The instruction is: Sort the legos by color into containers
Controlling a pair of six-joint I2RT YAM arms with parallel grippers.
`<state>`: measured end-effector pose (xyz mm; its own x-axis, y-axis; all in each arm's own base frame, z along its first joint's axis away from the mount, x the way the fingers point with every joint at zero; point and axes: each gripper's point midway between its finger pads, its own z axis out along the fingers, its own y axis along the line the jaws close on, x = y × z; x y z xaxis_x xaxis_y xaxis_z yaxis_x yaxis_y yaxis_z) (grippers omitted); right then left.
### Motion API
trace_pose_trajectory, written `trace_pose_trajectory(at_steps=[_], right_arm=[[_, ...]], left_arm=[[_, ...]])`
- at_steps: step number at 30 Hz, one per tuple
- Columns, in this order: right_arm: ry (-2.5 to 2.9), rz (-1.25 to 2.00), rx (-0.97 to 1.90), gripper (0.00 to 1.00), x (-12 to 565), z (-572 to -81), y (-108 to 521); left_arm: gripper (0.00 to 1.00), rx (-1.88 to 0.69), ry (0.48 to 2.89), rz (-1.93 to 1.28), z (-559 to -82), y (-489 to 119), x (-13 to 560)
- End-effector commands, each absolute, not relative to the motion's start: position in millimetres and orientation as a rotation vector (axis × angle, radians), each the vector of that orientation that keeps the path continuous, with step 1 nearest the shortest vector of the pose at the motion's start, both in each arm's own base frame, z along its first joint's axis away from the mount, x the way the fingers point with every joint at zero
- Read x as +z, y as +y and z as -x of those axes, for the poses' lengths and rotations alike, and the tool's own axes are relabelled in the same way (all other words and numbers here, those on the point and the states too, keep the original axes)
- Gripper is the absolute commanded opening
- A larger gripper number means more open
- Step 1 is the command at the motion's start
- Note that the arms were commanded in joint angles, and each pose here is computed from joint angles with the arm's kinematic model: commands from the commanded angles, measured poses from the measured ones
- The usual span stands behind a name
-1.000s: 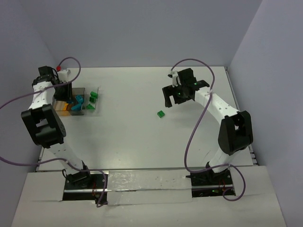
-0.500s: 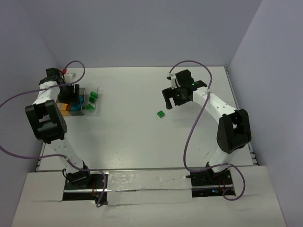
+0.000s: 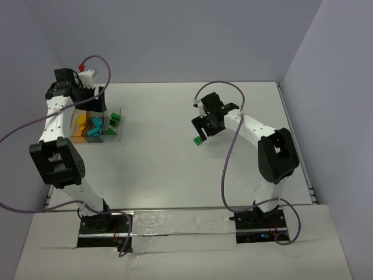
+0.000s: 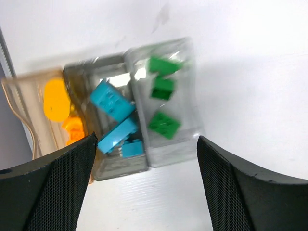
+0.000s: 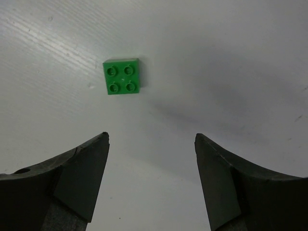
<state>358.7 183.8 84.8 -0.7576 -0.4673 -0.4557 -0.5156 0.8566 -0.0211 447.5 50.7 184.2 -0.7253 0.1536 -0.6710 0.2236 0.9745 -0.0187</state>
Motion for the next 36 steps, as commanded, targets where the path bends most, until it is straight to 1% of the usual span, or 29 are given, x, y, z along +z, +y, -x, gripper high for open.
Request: trace_pose_trajectory(at_steps=[1,4,9,12,13,15,17,20,21,22,23,24,25,26,27,28,29,32,36], right_arm=[[2.536,0.793,0.149,0.79,90.3,-365.6,208.7],[2.57,0.814,0.172,0.79,79.1,-366.8,221.9],[2.612,0.807,0.151,0.79,61.3,-374.2,226.6],[2.621,0.82,0.125,0.75,53.0,-377.2,229.3],[2.633,0.832,0.111,0.72,46.0,-376.0,230.0],[2.646,0.851,0.101,0.69,37.8,-374.3,231.4],[2.655,0.861,0.096,0.67,32.2,-373.6,232.5],[2.66,0.866,0.079,0.59,24.8,-374.7,231.5],[2.657,0.864,0.051,0.54,22.1,-377.5,229.0],[2.654,0.864,0.047,0.53,21.9,-378.3,228.8],[2.657,0.871,0.042,0.48,18.8,-378.0,228.6],[2.658,0.87,0.045,0.4,18.7,-378.0,228.5],[2.659,0.871,0.051,0.34,18.6,-377.6,229.2],[2.658,0.877,0.075,0.27,20.2,-375.5,231.3],[2.659,0.875,0.121,0.09,23.7,-372.8,235.6],[2.656,0.88,0.155,0.07,27.7,-370.7,239.2],[2.666,0.884,0.27,0.01,34.9,-362.7,248.7],[2.617,0.847,0.606,0.0,79.4,-346.9,275.1],[2.457,0.73,1.359,0.0,170.2,-314.7,312.9]], left_arm=[[0.92,-0.215,2.184,-0.395,-442.0,-2.5,253.8],[0.97,-0.27,2.133,-0.462,-433.4,-28.0,265.9],[0.97,-0.312,2.056,-0.514,-423.3,-48.7,283.9],[0.97,-0.31,2.025,-0.539,-418.9,-57.0,292.3],[0.97,-0.308,2.02,-0.544,-418.1,-58.4,293.6],[0.96,-0.303,2.012,-0.549,-417.4,-60.8,294.8],[0.96,-0.297,2.007,-0.549,-417.4,-60.9,295.9],[0.95,-0.302,2.007,-0.554,-416.4,-62.2,293.9],[0.94,-0.305,2.004,-0.559,-415.1,-63.0,292.6],[0.94,-0.308,2.004,-0.56,-414.6,-63.8,292.1],[0.92,-0.315,2.008,-0.558,-411.9,-64.5,287.5],[0.91,-0.322,2.006,-0.56,-410.8,-65.0,286.6],[0.9,-0.335,2.003,-0.565,-409.4,-67.0,285.1],[0.89,-0.375,2.007,-0.582,-403.3,-72.3,278.1],[0.87,-0.398,1.997,-0.594,-400.6,-75.9,277.0],[0.87,-0.431,1.996,-0.61,-395.7,-80.3,273.2],[0.87,-0.5,1.985,-0.647,-385.3,-90.3,267.3],[0.87,-0.621,1.937,-0.695,-367.8,-107.0,260.9],[0.89,-0.763,1.837,-0.789,-343.7,-136.3,264.0]])
